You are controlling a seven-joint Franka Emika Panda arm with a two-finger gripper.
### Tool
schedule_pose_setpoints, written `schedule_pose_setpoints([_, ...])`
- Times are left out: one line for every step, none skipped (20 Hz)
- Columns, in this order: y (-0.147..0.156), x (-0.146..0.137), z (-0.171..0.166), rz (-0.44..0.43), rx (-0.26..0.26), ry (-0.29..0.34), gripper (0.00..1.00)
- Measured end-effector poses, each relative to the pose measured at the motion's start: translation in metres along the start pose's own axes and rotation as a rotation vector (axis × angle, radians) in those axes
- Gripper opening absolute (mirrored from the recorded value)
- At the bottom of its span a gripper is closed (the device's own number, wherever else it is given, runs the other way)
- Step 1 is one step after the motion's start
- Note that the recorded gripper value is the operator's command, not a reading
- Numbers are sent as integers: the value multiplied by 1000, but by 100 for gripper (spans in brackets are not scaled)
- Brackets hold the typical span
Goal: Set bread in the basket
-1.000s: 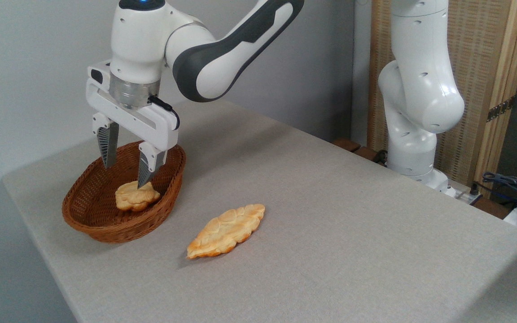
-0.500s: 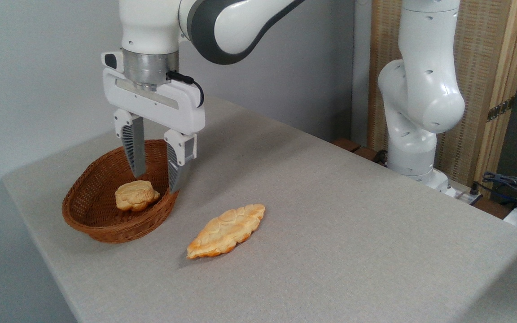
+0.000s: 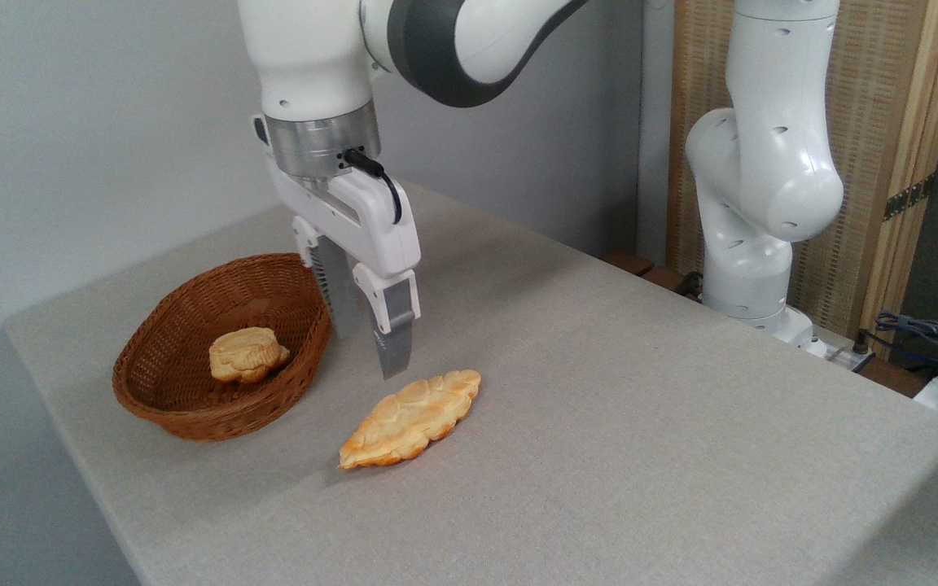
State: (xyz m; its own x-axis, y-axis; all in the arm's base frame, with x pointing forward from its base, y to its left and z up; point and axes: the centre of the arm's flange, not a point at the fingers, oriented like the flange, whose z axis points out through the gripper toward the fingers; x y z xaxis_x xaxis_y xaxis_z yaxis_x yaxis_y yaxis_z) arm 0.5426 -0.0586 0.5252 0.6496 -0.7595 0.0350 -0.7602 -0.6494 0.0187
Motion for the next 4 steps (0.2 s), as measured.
schedule_pose_setpoints([-1, -3, -2, 29, -8, -7, 100])
schedule_pose_setpoints([-2, -5, -3, 48, -15, -13, 100])
schedule_pose_setpoints([-2, -6, -4, 55, -16, -14, 100])
schedule_pose_setpoints([-2, -5, -5, 55, -16, -14, 100])
